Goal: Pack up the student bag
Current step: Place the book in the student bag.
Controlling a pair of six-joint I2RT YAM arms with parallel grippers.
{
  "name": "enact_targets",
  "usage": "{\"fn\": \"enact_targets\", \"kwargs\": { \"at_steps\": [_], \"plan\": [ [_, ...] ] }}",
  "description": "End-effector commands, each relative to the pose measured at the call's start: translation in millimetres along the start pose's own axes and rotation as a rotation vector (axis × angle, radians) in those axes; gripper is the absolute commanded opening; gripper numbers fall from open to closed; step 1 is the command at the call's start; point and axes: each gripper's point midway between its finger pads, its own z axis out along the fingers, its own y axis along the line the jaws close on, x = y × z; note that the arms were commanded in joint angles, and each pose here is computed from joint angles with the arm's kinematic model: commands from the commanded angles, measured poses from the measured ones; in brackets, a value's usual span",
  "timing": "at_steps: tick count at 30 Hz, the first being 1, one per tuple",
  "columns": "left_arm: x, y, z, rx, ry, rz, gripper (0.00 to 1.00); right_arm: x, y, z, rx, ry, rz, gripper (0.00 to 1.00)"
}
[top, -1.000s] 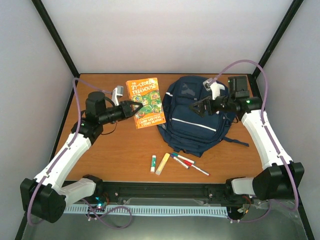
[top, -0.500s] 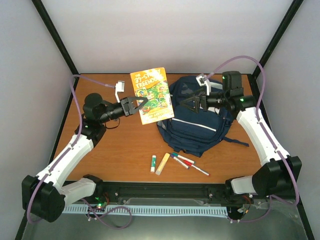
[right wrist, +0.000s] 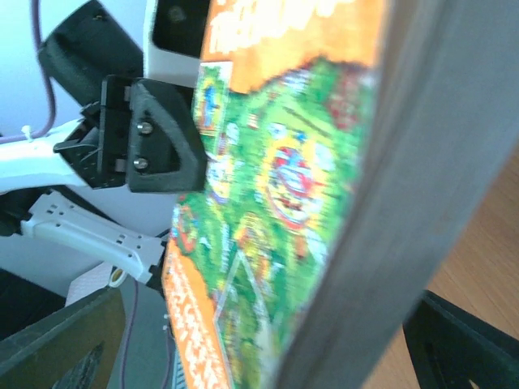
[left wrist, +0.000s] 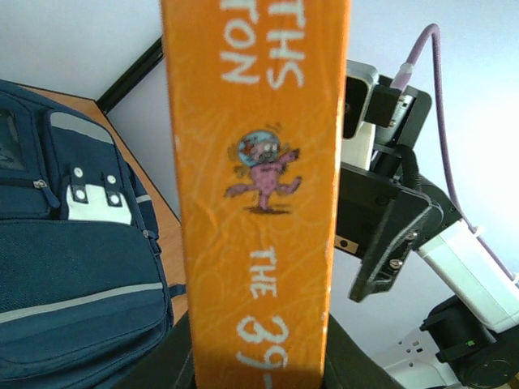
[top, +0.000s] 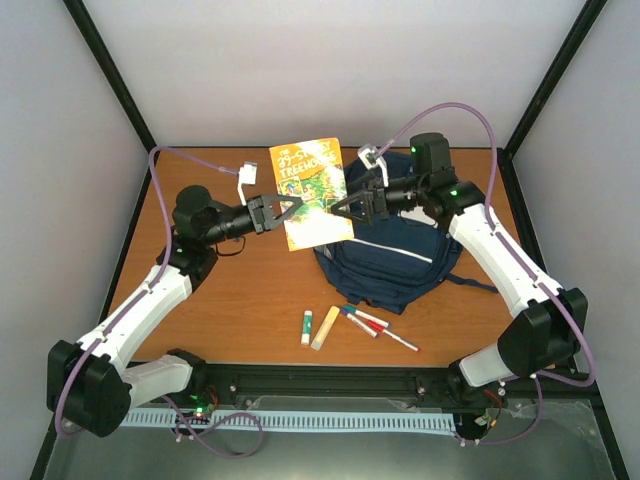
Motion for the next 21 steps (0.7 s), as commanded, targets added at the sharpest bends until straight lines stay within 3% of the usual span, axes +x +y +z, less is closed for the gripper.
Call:
{"fn": "enact_targets", "kwargs": {
  "at_steps": [1,7,14,21],
  "plan": [
    [-11,-16,0,0.02,-0.038,0.109,0.01,-13,34,-2,-0.102,-0.022,-0.064,0.94],
    [-8,5,0,-0.064,-0.041,0.108,0.01,-11,52,-7,-0.135,-0.026,-0.087,0.84],
    [-7,6,0,-0.062,-0.039,0.108,0.01,-13,41,2,-0.101,-0.022,-0.05,0.65],
    [-2,17,-2,-0.106,-0.036,0.109,0.01,-22,27,2,-0.01,-0.049,-0.026,0.35]
  ]
}}
